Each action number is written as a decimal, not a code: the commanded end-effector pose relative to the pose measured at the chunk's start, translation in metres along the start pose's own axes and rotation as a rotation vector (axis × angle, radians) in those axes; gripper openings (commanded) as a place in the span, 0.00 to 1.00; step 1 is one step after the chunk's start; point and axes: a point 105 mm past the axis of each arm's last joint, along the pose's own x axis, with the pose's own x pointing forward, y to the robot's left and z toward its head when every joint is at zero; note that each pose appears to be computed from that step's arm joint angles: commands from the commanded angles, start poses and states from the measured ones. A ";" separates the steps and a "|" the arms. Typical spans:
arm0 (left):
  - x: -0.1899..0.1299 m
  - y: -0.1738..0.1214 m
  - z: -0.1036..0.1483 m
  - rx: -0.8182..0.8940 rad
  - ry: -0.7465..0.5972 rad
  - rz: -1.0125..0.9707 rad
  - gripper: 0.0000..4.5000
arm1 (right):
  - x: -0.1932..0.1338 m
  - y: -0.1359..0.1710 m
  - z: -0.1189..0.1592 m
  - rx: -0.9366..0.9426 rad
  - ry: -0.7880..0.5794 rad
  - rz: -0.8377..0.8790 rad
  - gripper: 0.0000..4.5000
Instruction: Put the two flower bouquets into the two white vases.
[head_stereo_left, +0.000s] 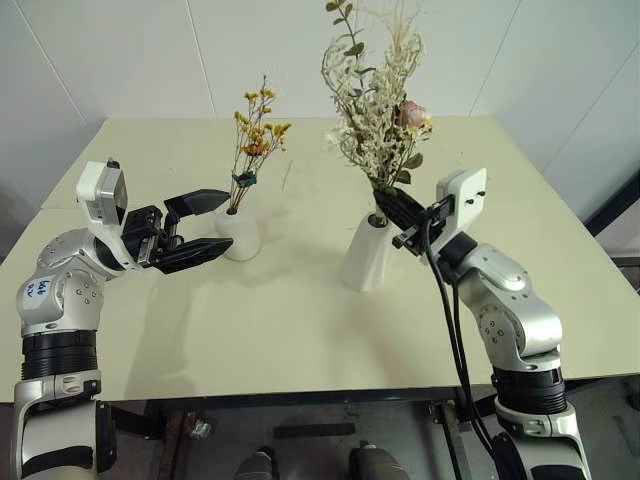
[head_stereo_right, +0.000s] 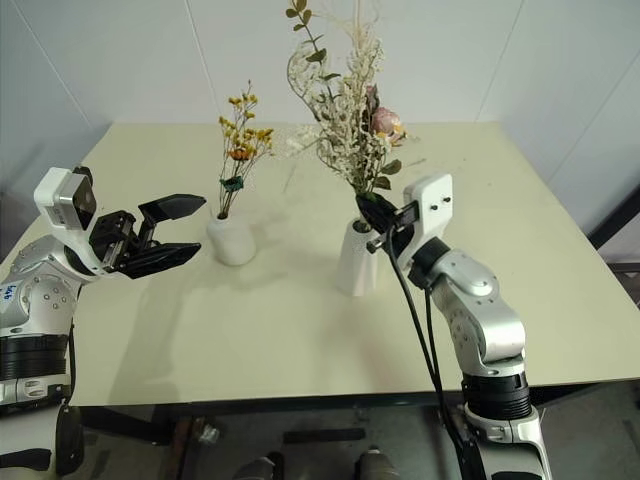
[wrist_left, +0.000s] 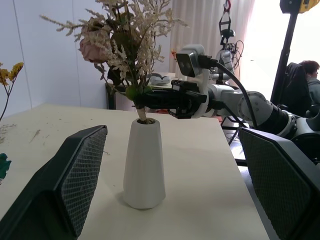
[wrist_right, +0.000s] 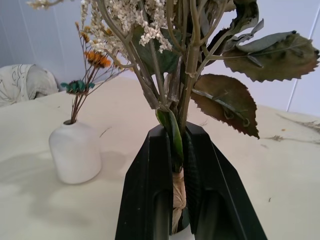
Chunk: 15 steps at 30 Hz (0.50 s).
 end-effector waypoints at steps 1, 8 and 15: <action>0.004 -0.001 0.009 0.044 -0.004 -0.012 1.00 | 0.001 0.009 0.016 -0.035 -0.052 0.035 0.08; 0.004 0.001 0.008 0.048 -0.007 -0.006 1.00 | 0.000 0.010 0.024 -0.070 -0.053 0.054 0.61; 0.001 0.001 0.008 0.053 -0.009 0.004 1.00 | -0.015 0.000 0.030 -0.156 0.032 0.093 0.99</action>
